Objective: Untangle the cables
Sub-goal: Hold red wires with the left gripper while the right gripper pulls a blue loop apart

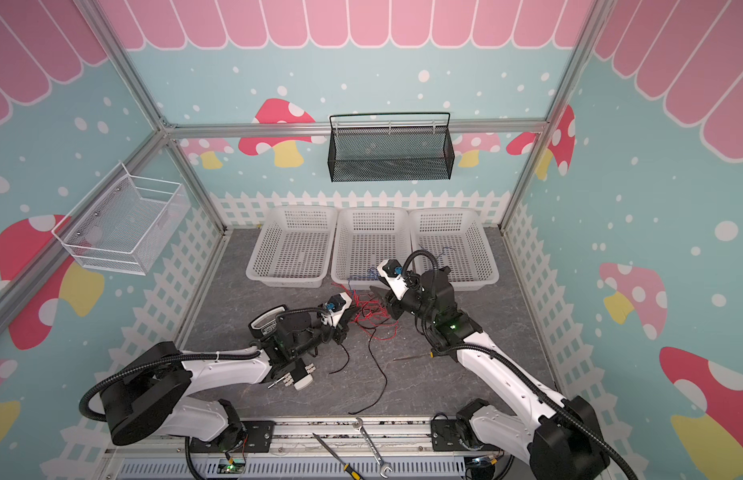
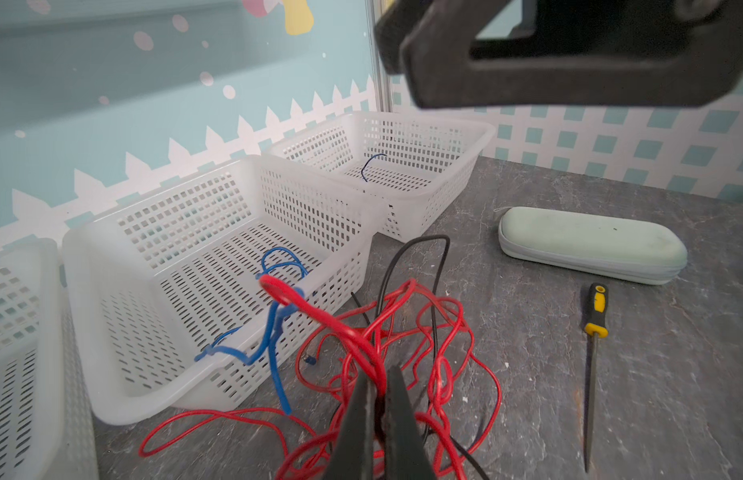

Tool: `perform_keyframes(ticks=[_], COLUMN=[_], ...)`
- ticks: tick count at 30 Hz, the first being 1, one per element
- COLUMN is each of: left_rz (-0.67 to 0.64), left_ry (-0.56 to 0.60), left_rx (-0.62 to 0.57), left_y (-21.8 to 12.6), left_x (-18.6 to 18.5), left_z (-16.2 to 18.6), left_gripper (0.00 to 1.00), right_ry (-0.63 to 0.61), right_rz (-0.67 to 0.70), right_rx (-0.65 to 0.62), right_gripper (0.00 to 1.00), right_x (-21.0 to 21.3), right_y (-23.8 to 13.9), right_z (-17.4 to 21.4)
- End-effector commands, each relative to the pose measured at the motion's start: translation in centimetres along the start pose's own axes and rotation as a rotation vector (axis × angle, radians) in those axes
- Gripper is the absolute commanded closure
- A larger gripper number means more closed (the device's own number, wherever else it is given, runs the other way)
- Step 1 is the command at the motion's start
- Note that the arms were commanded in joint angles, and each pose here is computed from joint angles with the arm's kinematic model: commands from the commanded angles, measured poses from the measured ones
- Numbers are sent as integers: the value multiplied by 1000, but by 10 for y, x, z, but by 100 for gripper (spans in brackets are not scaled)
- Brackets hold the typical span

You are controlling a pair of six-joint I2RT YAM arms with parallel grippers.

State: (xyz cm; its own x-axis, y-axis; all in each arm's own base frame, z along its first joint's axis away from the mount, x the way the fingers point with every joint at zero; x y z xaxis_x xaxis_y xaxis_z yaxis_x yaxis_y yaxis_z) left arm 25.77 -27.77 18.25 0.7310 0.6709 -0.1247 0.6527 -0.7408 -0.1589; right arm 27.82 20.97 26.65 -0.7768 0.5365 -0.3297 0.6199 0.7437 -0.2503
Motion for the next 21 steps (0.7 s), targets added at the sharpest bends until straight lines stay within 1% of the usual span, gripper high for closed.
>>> perform_keyframes(ticks=[1, 3, 5, 9, 13, 19, 21], left_rz=[86, 91, 91, 86, 85, 97, 98], left_ry=[26, 46, 69, 81, 93, 108, 107], left_rx=[25, 46, 61, 59, 68, 86, 76], left_y=[-7, -9, -10, -14, -16, -16, -16], left_x=[-4, -4, -3, -2, 0, 0, 0], left_z=[-1, -1, -1, -5, -4, -4, -7], left_gripper=[100, 100, 100, 100, 100, 100, 100], right_ry=[-101, -157, -235, -356, -454, -598, -618], right_rz=[4, -29, -83, -102, -151, -205, -211], right_rx=[59, 66, 30, -70, -107, -129, -126], right_gripper=[63, 62, 62, 61, 63, 64, 66], right_x=[-4, -1, 7, 13, 19, 30, 30], right_y=[15, 24, 32, 35, 38, 37, 38], right_z=[13, 21, 26, 20, 18, 25, 26])
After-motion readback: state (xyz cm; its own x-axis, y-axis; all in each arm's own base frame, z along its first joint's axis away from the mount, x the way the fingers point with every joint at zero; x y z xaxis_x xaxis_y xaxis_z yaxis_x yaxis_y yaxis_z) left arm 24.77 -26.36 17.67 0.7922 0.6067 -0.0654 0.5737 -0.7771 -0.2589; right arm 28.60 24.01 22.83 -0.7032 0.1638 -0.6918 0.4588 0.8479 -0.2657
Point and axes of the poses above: each gripper's point midway between its finger pads, its own y axis out along the fingers, its own x axis along the line the jaws close on, z = x × y, the point moved 4 cm from there along -y, back along the fingers, and after that the axes turned 14 degrees about -y, right-handed, at the moved point
